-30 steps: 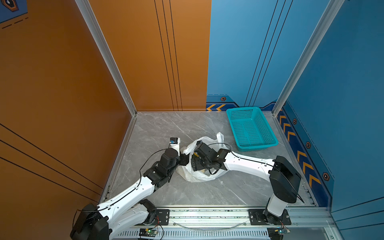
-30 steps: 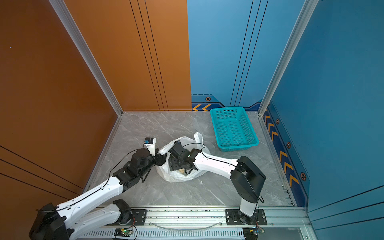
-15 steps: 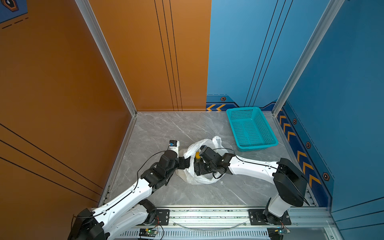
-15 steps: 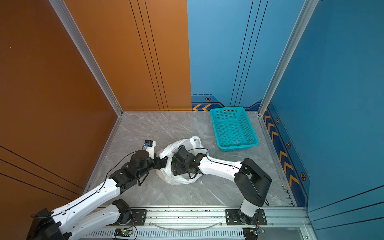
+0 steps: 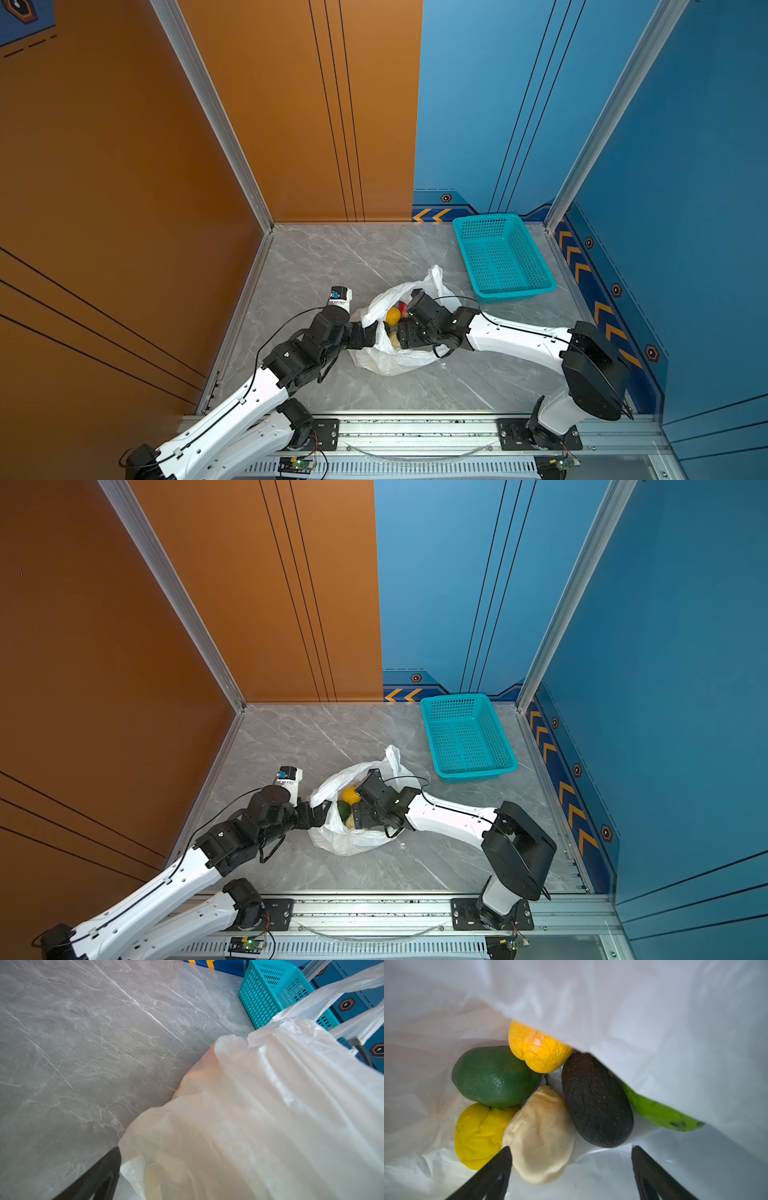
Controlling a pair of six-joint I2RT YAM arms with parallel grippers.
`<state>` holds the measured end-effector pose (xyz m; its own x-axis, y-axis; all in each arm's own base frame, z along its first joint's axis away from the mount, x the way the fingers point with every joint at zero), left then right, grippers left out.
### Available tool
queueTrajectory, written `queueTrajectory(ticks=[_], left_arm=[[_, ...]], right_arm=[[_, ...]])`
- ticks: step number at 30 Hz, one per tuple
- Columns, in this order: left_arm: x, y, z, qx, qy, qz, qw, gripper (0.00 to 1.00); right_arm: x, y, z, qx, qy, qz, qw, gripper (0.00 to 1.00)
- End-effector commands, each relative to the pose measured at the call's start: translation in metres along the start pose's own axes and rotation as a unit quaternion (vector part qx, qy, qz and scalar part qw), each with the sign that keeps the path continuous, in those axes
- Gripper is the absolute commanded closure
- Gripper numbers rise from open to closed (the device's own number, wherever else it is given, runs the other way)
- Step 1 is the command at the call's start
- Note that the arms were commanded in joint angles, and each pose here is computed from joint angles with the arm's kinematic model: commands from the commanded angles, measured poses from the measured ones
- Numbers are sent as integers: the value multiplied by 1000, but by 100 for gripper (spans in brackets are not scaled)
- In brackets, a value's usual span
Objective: Untie the knot of the plastic bag and take out the fruit
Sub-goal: Open the plastic bag at the center of the table.
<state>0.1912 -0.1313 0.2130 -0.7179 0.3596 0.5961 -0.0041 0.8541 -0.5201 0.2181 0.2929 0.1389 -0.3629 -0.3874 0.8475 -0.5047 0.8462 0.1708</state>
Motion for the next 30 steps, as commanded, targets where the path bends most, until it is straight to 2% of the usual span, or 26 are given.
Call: queueTrajectory(ticks=[1,4,8,12,19,25,30], left_arm=[[0,-11,-3,16,13,35,999,2],[-2,-23,-2,19,47,82,995,2],[4,-23,6,17,76,87,993,2],[15,-11,18,11,99,77,992,2],[23,12,36,-11,123,15,992,2],[12,0,44,-100,145,-13,984,2],[5,-11,48,-179,145,-31,973,2]], right_arm=[[3,-2,4,-6,-15,6,1000,9],[3,-2,-3,-2,-35,10,999,9],[3,-6,-12,-9,-50,19,999,8],[1,-5,-18,-12,-68,16,998,8],[6,-10,-43,-16,-118,25,993,8],[3,-29,-64,-39,-150,50,987,10],[4,-63,-60,-62,-151,103,981,17]])
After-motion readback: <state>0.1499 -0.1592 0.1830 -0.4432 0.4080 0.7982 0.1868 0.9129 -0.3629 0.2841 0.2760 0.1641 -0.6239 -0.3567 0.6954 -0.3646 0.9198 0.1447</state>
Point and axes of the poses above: each gripper's point midway between its finger pads, its own x axis back along the fingers, its own y axis along the line the jaws close on, z = x × y, the point moved 6 cm from there along x, back along the fingers, and after that the axes turned 15 degrees about x, right-handed, at the moved point
